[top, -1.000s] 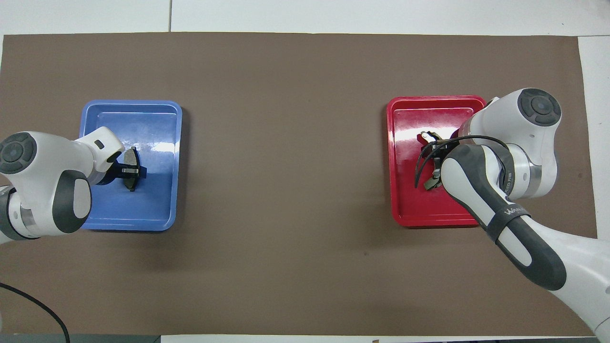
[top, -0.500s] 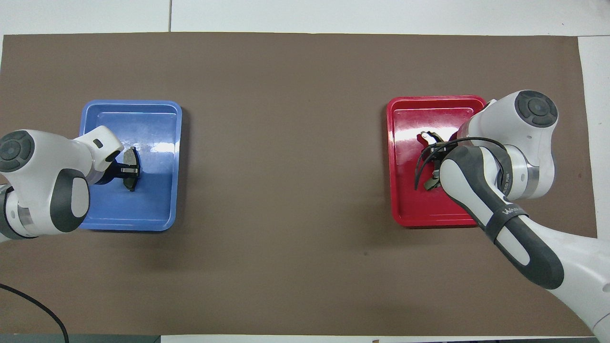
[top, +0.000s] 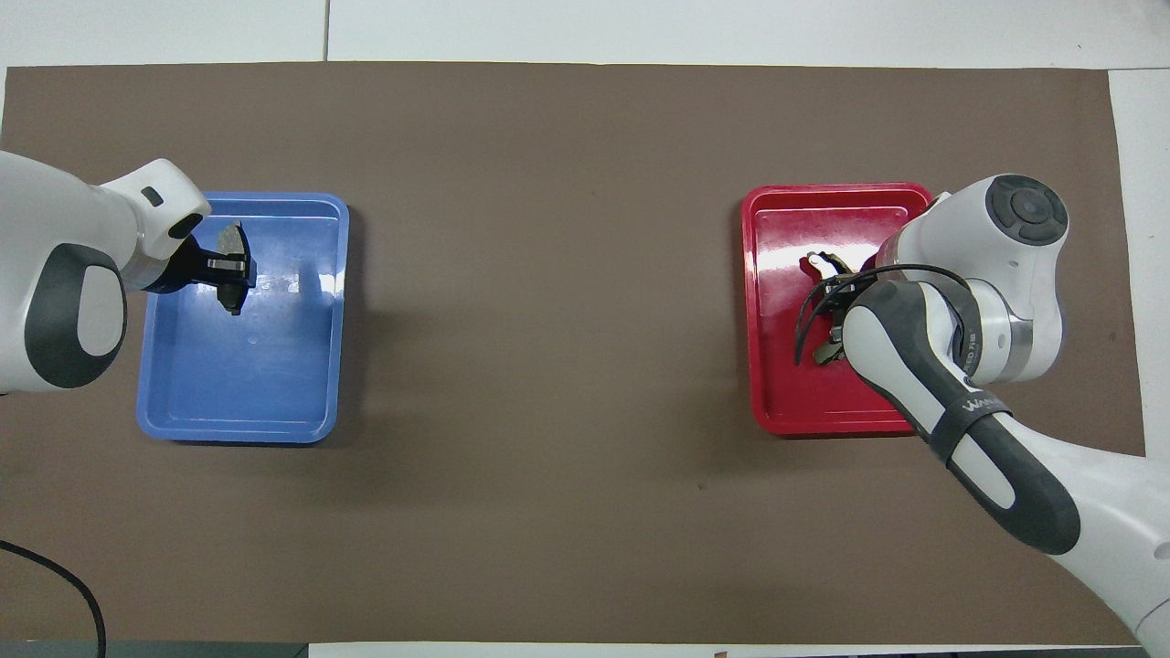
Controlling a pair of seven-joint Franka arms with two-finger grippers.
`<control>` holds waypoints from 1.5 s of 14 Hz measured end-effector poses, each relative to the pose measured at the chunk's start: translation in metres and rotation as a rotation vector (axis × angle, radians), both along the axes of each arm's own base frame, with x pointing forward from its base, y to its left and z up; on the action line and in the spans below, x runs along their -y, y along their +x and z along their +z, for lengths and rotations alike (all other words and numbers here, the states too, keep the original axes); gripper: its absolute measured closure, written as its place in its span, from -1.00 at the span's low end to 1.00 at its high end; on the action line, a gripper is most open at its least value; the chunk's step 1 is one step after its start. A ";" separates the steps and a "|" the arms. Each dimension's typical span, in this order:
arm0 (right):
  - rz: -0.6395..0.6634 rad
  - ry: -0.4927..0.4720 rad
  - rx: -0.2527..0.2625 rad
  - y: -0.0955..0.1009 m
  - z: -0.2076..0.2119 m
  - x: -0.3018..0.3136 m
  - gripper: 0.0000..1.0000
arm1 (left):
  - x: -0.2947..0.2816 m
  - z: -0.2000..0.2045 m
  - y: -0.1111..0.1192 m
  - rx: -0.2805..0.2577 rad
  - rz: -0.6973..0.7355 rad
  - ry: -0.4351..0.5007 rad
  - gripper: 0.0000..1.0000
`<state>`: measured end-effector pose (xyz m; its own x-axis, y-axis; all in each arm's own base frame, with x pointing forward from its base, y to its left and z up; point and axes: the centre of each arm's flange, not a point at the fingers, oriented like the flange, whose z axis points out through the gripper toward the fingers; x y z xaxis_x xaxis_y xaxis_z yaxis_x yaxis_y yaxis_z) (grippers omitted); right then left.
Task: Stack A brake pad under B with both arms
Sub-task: 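Lift the dark pad with the left gripper toward the table center, then lower the dark pad onto the table center and open the left gripper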
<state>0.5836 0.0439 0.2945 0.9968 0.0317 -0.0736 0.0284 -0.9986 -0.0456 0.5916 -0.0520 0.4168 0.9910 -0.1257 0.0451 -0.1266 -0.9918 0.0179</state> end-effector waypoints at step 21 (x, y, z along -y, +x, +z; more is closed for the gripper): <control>0.105 0.009 -0.020 0.018 0.071 0.007 0.15 | 0.403 -0.088 -0.090 -0.046 0.092 0.003 0.19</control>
<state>0.6020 0.0364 0.3652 0.9863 0.1369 -0.0923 0.1321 -0.9896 -0.0563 0.5012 -0.4552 0.3284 0.9994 -0.0343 -0.0010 -0.0343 -0.9992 0.0183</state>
